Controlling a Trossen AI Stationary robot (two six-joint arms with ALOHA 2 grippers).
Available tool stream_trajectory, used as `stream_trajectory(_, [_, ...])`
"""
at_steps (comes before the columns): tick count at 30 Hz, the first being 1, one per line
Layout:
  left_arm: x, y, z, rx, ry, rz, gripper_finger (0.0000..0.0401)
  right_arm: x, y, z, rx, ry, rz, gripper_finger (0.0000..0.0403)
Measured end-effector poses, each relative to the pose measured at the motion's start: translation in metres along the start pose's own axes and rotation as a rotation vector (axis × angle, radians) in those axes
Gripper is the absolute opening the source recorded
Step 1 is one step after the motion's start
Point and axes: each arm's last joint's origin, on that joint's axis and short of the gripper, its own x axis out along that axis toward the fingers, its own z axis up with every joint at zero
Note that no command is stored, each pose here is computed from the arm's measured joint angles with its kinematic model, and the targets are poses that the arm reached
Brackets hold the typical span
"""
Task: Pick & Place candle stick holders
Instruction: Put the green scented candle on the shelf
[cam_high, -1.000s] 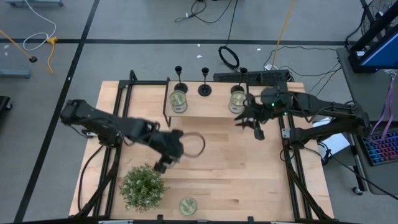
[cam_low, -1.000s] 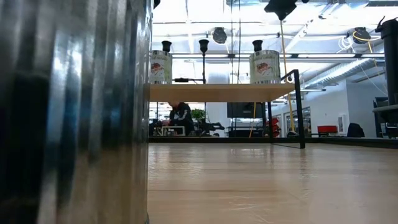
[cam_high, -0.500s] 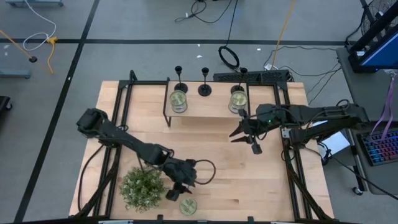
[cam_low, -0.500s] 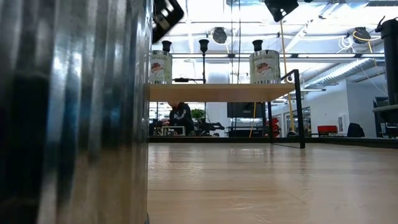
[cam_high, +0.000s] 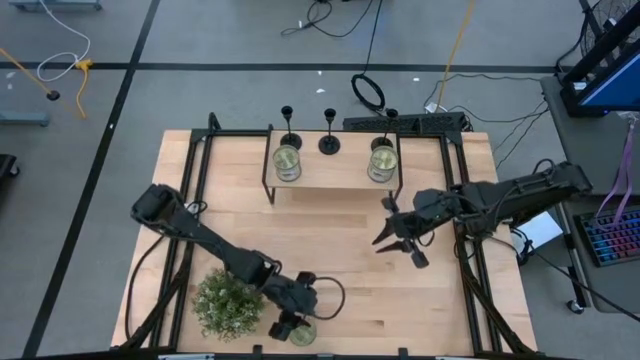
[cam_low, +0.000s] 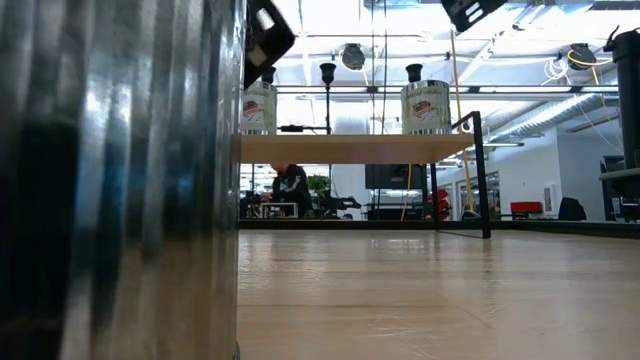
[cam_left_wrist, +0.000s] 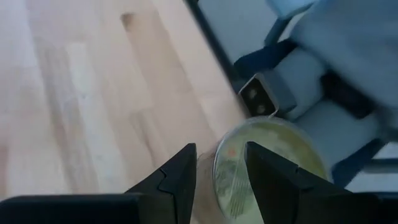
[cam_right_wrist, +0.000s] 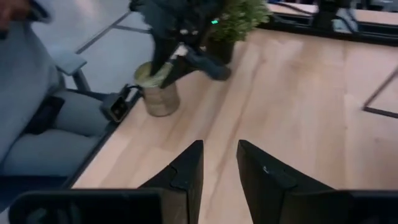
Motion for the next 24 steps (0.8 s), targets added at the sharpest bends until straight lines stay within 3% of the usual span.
stream_trajectory(5, [0.001,0.0,-0.007,-0.044,0.038,0.135,0.0145,0.002,0.014,0.0,-0.028,0.005,0.054,0.0091])
stream_trajectory(12, [0.0,0.004,-0.012,-0.079,0.089,0.171,0.0141,0.004,0.032,-0.001,-0.065,0.017,0.126,0.0091])
stream_trajectory(15, [-0.001,0.007,-0.013,-0.098,0.104,0.173,0.0111,0.004,0.038,-0.002,-0.079,0.019,0.15,0.0091])
stream_trajectory(20, [-0.004,0.022,-0.01,-0.143,0.11,0.149,0.0017,0.005,0.044,-0.002,-0.093,0.021,0.171,0.0091])
stream_trajectory(24, [-0.011,0.041,-0.004,-0.188,0.066,0.252,0.0019,0.005,0.044,-0.003,-0.095,0.022,0.173,0.0091])
